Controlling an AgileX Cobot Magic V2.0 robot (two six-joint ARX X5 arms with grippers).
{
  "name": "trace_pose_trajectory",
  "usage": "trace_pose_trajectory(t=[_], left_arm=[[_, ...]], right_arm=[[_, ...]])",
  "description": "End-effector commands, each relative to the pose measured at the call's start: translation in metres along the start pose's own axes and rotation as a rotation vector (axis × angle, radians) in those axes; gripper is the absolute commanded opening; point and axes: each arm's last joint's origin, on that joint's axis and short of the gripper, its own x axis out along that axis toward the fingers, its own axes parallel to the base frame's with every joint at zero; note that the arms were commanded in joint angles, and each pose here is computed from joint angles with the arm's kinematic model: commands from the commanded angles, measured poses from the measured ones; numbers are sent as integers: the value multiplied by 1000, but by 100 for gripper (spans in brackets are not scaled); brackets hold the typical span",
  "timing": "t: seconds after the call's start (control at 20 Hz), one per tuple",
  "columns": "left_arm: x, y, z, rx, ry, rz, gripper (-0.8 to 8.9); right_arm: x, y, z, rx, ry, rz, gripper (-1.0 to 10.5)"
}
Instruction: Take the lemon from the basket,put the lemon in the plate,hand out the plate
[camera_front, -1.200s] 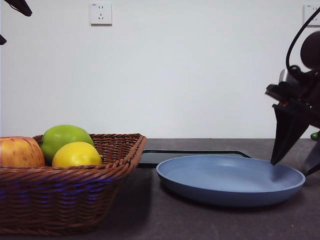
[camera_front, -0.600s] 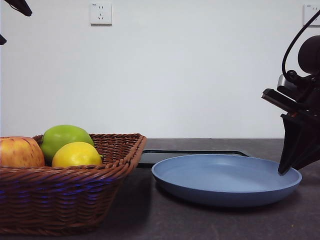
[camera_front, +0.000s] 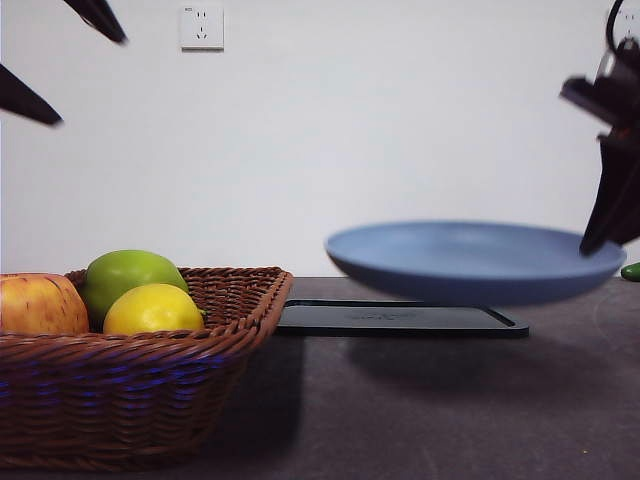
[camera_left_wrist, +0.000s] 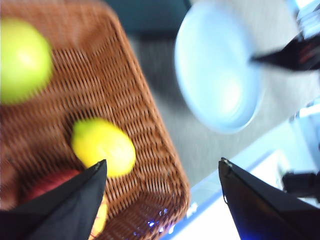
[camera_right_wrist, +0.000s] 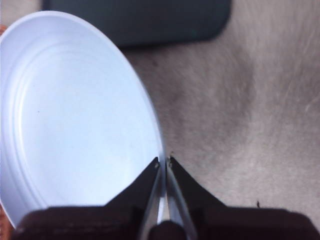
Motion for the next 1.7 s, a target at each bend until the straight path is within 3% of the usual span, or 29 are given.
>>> trace_pose_trajectory(t=[0.05,0.3,0.7,0.9,1.4,1.55,1.7], left_arm=[[19,-6,7,-18,50,58,389],[66,-13,26,-30,172,167,389],[112,-3,38,-144,403,279,389],[124,6,34,-152,455,371,389],[155,18,34,-147,470,372,386],[157,16,37,-126,447,354,186],[151,9,49,-64,425,329,148]], right_arm=[[-11,6,2,-13,-41,16,3],[-28,14,-3,-36,-79,23,3],[-34,16,-7,-58,-75,22,3],[-34,16,-7,-61,-76,21,3],[-34,16,-7,-76,-77,21,3],[-34,16,-7,-76,-77,20,3],[-34,16,-7,-76,-79,14,3]])
